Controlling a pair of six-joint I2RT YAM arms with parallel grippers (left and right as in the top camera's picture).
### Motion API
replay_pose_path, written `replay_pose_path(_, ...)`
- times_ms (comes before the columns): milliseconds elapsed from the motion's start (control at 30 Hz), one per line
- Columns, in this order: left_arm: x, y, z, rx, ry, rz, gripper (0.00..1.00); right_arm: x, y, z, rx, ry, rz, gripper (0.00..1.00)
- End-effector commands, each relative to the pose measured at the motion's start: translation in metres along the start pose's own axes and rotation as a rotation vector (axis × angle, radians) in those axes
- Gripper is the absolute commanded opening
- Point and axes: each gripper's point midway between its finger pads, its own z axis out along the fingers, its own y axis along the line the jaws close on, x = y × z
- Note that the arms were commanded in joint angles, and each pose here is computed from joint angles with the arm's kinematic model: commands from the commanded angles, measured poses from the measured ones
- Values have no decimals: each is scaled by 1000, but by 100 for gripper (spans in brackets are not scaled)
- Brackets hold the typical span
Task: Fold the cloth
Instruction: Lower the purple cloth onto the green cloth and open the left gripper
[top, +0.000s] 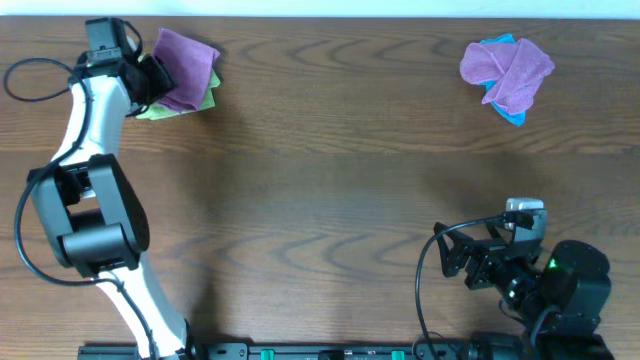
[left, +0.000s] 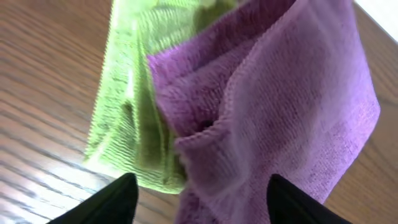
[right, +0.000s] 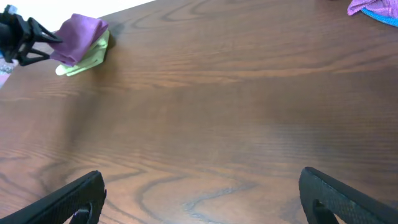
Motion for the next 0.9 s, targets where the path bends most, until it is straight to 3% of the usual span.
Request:
replay_pose_path(0,-32,-11,-46,29,-113,8,72,2,-2,0,5,1,15,99)
replay_pose_path(200,-46,-22,-80,65,-182,15,75,2,-2,0,5,1,16,99)
replay_pose_path(333,-45,-43,-90,166,-174,24,69,2,-2,0,5,1,16,99)
replay_pose_path(367,-43,-50,-89,199,-164,17,61,2,-2,0,5,1,16,99)
replay_pose_path(467,-39,-61,-81,231,-148,-8,20,2,-2,0,5,1,16,99)
replay_pose_path(533,-36,-65,-70,235,-136,-6,6,2,-2,0,5,1,16,99)
replay_pose_path(867,-21,-52,-2,158,-92,-26,6,2,-2,0,5,1,16,99)
